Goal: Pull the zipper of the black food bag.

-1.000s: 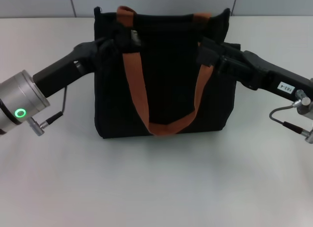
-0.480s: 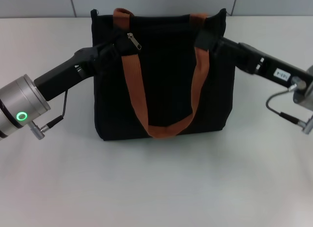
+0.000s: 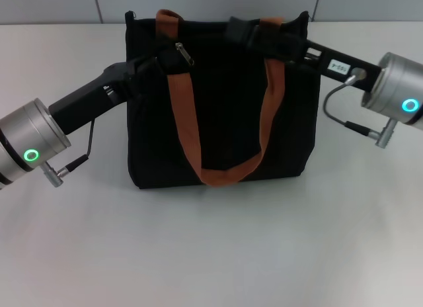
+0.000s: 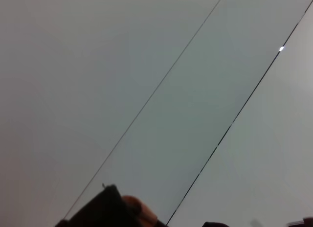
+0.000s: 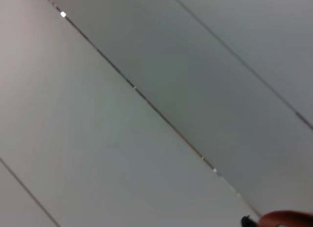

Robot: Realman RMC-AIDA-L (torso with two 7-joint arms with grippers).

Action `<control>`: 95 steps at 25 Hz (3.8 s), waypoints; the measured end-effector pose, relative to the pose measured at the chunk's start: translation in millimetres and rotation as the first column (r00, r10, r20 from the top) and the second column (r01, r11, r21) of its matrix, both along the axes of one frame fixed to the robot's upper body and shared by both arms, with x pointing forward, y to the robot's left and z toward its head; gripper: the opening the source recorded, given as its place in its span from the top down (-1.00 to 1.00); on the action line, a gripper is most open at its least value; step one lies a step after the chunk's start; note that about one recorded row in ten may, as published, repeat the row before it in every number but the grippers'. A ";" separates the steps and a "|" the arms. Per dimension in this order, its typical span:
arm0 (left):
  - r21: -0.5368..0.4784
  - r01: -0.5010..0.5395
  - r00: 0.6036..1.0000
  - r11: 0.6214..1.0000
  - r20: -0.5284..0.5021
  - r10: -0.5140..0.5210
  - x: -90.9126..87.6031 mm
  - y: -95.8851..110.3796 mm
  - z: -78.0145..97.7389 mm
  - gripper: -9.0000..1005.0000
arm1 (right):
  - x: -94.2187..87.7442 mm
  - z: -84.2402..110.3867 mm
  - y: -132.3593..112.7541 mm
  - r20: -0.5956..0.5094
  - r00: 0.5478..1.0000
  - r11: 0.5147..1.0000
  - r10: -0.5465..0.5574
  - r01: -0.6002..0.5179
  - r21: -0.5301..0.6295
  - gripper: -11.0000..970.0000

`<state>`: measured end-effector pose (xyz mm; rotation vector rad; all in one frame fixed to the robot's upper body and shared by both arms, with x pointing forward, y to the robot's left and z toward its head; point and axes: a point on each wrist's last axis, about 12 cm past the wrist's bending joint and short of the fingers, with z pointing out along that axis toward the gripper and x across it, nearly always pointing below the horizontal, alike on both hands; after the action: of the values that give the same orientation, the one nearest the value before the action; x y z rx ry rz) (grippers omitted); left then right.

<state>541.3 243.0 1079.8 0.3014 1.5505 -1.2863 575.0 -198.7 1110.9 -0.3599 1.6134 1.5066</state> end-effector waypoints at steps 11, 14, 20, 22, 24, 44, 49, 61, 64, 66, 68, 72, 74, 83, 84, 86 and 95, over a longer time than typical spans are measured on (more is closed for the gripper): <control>-0.031 0.018 0.999 0.999 0.046 -0.017 7.1 -4.1 12.0 0.93 | -5.8 -6.0 11.0 0.011 0.998 0.997 0.064 -0.063 -0.054 -0.60; -0.031 0.031 0.998 0.999 0.053 -0.029 9.7 -7.4 14.5 0.93 | -5.5 -5.7 10.1 0.016 0.998 0.997 0.059 -0.058 -0.053 -0.59; -0.031 0.038 0.998 0.999 0.053 -0.036 12.1 -10.6 15.7 0.93 | -1.4 -2.7 12.5 0.018 0.998 0.997 0.056 -0.054 -0.055 -0.58; -0.033 0.041 0.998 0.999 0.055 -0.039 12.2 -10.9 16.1 0.93 | 0.9 -1.3 14.1 0.016 0.998 0.997 0.053 -0.052 -0.054 -0.58; -0.033 0.041 0.998 0.999 0.055 -0.040 12.4 -11.2 16.3 0.93 | 3.2 -0.1 17.2 -0.003 0.998 0.997 0.058 -0.058 -0.050 -0.57; -0.018 0.040 0.998 0.999 0.050 -0.039 11.7 -11.8 13.6 0.93 | 9.2 1.0 31.6 -0.199 0.975 0.995 0.098 -0.096 0.018 -0.53; -0.012 0.047 0.998 0.999 0.048 -0.046 11.4 -13.0 12.9 0.93 | 8.9 0.0 33.0 -0.206 0.973 0.995 0.100 -0.098 0.019 -0.52; -0.016 0.045 0.998 0.999 0.049 -0.044 10.4 -12.2 12.5 0.93 | 8.6 -0.5 33.1 -0.206 0.973 0.995 0.100 -0.098 0.018 -0.49; -0.016 0.045 0.998 0.999 0.049 -0.044 10.3 -12.1 12.6 0.93 | 9.5 -1.7 32.9 -0.209 0.974 0.996 0.089 -0.089 0.010 -0.35; -0.016 0.045 0.998 0.999 0.049 -0.044 10.3 -12.1 12.6 0.93 | 10.1 -2.2 32.9 -0.211 0.974 0.996 0.084 -0.084 0.007 -0.20; -0.016 0.045 0.998 0.999 0.049 -0.044 10.3 -12.1 12.6 0.93 | 10.1 -2.8 32.8 -0.214 0.974 0.997 0.081 -0.082 0.005 -0.06; -0.016 0.044 0.998 0.999 0.049 -0.044 10.3 -12.0 12.6 0.93 | 10.0 -4.4 32.7 -0.221 0.973 0.997 0.075 -0.076 0.002 0.23; -0.016 0.044 0.998 0.999 0.049 -0.043 10.3 -12.0 12.6 0.93 | 10.1 -4.9 32.6 -0.223 0.972 0.997 0.073 -0.074 0.000 0.31; -0.021 0.044 0.998 0.999 0.054 -0.043 10.9 -11.9 13.7 0.93 | 10.2 -7.0 32.9 -0.211 0.975 0.997 0.065 -0.071 -0.022 0.30; -0.028 0.061 0.996 0.998 0.062 -0.059 9.6 -13.9 15.0 0.93 | 10.5 -8.2 32.8 -0.212 0.975 0.997 0.058 -0.066 -0.030 0.30; -0.031 0.065 0.996 0.997 0.065 -0.063 9.1 -14.1 15.5 0.93 | 10.4 -7.8 33.5 -0.211 0.975 0.997 0.063 -0.071 -0.030 0.28; -0.033 0.069 0.995 0.997 0.073 -0.067 10.4 -14.6 17.6 0.93 | 9.3 -5.7 33.5 -0.211 0.975 0.997 0.070 -0.072 0.001 0.28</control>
<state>551.7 228.4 1097.4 0.3765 1.4655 -1.3405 584.3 -165.2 1105.1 -0.2709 1.7875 1.6388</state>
